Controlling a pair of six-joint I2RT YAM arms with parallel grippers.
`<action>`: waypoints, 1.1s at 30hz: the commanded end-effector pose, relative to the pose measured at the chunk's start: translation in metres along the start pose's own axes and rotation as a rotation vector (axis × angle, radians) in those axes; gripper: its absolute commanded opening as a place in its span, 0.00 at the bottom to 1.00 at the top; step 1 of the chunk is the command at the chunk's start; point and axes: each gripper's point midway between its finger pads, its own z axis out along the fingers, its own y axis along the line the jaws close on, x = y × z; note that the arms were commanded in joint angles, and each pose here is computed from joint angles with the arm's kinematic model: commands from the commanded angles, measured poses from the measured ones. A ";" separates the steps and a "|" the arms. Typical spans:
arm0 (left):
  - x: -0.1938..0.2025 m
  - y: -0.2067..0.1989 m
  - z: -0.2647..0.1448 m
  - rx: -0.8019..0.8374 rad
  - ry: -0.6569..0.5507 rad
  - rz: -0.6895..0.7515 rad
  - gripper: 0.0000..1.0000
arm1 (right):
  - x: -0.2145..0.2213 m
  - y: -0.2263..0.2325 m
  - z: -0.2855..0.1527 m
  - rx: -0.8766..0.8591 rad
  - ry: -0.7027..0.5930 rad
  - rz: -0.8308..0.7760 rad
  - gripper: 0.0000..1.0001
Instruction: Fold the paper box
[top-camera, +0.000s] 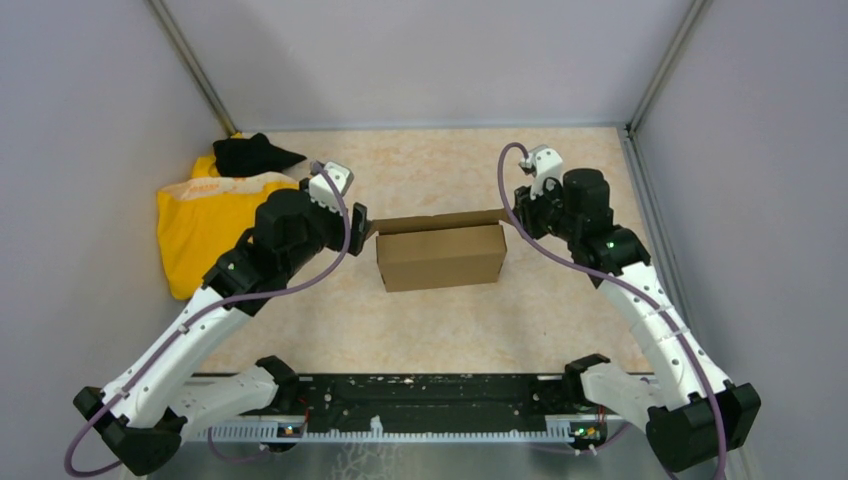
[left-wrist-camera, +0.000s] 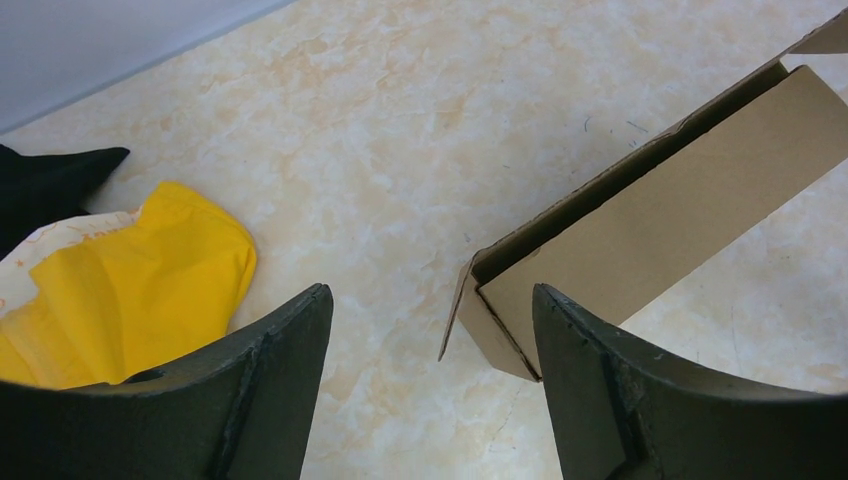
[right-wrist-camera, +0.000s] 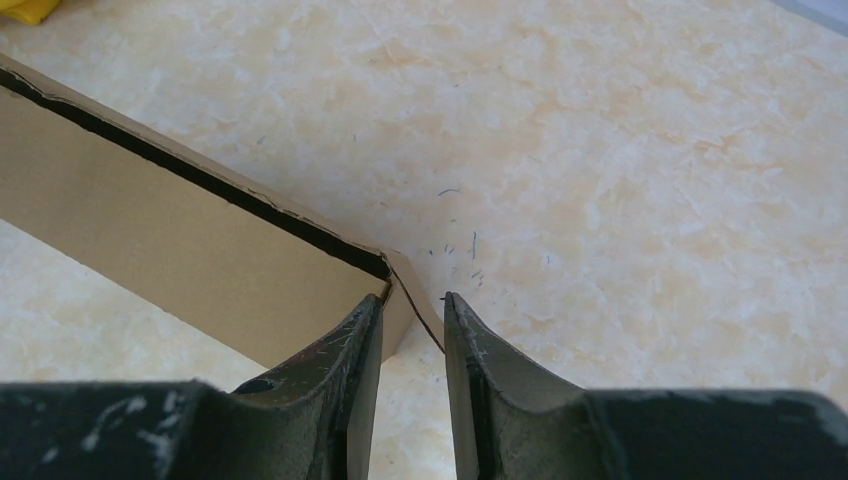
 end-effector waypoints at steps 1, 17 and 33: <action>0.001 0.004 -0.003 -0.018 0.013 0.043 0.81 | -0.038 0.001 -0.006 -0.001 -0.101 -0.038 0.29; 0.034 0.006 0.019 -0.042 0.087 0.087 0.81 | -0.037 0.000 -0.004 0.000 -0.095 -0.033 0.29; 0.032 0.003 0.028 -0.031 0.072 0.083 0.65 | -0.036 0.000 -0.003 0.000 -0.098 -0.031 0.20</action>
